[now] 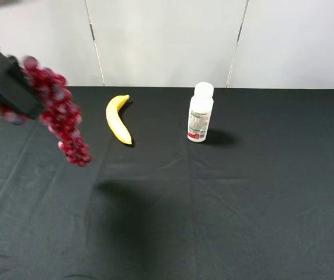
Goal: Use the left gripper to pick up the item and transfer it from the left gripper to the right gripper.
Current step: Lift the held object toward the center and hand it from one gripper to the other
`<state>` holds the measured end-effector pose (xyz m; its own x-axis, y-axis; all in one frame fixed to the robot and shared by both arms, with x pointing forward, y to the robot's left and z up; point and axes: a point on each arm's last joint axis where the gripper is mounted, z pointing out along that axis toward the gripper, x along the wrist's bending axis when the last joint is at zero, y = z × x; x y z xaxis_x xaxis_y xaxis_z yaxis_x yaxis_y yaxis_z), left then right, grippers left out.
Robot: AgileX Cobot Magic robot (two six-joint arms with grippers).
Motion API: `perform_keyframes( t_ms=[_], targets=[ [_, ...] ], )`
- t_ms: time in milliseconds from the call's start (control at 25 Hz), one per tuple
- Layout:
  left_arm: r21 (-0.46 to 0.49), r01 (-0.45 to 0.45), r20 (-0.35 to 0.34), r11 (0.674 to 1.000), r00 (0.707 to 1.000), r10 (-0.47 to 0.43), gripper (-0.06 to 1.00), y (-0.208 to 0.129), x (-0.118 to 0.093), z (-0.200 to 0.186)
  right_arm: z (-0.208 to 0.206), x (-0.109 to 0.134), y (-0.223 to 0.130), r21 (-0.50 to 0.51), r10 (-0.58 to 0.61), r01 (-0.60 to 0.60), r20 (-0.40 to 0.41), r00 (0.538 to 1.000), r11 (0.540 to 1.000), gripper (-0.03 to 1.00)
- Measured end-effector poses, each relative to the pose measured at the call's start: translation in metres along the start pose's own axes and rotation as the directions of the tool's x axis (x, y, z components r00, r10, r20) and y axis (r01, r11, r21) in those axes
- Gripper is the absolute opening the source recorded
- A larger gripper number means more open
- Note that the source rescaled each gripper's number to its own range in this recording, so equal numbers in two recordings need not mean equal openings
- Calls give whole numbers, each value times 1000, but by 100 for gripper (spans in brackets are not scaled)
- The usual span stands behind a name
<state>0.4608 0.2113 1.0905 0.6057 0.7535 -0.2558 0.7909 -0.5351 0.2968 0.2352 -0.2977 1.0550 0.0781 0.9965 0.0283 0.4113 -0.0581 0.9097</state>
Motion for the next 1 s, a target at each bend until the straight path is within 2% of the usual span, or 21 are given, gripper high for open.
perform_keyframes(
  t_ms=[160,440,640,760,800,1000],
  targets=[
    [38,-160,37,986,987,159,2,23,-16,21,0,1,0,0,5,-5,-7,1000,1000,100],
    [62,-382,31,922,924,381,2,59,-44,42,0,6,0,1,17,-16,-65,998,1000,100],
    [48,-501,31,864,865,500,2,70,-60,46,13,17,8,90,-9,26,-181,983,996,100],
    [27,-537,22,843,843,537,2,72,-65,46,30,23,19,150,-26,66,-254,967,986,100],
    [24,-541,21,841,841,540,2,73,-65,47,40,28,28,138,-51,98,-312,949,986,100],
    [20,-552,19,834,834,552,2,73,-67,47,64,41,45,78,-110,162,-457,883,984,100]
  ],
)
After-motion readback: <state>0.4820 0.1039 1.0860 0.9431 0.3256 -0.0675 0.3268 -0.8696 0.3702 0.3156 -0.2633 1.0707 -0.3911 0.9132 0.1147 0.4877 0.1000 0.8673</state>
